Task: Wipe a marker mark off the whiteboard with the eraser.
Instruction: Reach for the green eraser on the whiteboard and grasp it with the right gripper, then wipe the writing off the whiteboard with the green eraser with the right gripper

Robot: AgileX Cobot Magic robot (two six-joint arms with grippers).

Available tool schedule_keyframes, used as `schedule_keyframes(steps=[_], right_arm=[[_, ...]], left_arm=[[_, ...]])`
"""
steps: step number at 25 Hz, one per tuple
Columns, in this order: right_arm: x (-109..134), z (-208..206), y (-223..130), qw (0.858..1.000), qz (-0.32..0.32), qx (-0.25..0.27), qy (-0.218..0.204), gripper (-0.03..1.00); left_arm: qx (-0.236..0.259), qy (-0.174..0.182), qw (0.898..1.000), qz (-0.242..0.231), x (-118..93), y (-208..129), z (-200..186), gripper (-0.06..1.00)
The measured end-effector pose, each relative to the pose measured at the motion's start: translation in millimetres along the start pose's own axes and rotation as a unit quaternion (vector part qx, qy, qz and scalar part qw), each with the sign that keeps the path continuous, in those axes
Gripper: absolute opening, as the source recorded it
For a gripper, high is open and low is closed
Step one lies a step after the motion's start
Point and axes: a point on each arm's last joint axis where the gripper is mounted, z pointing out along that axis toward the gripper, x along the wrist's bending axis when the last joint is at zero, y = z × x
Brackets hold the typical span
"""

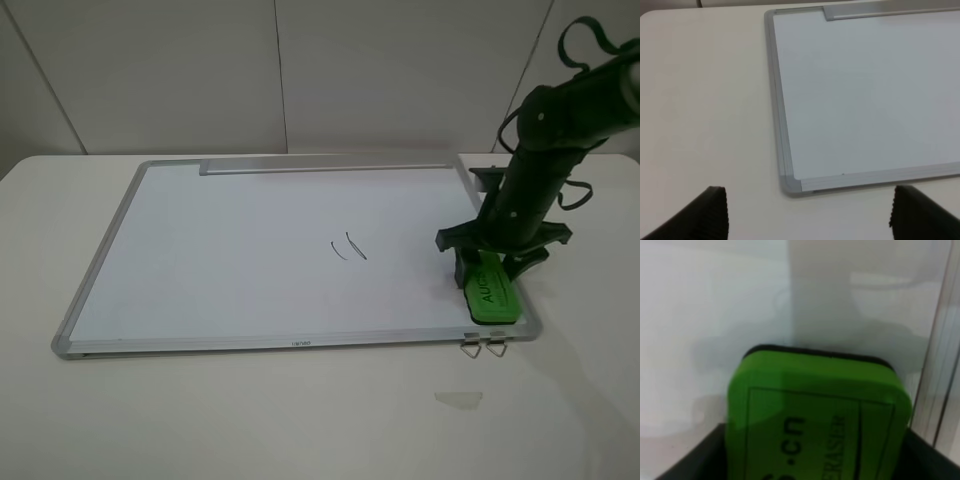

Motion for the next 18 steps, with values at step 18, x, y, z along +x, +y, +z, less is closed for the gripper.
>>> schedule_keyframes(steps=[18], right_arm=[[9, -26, 3, 0.996, -0.016, 0.082, -0.011, 0.61]], left_arm=[[0.0, -0.002, 1.0, -0.001, 0, 0, 0, 0.68]])
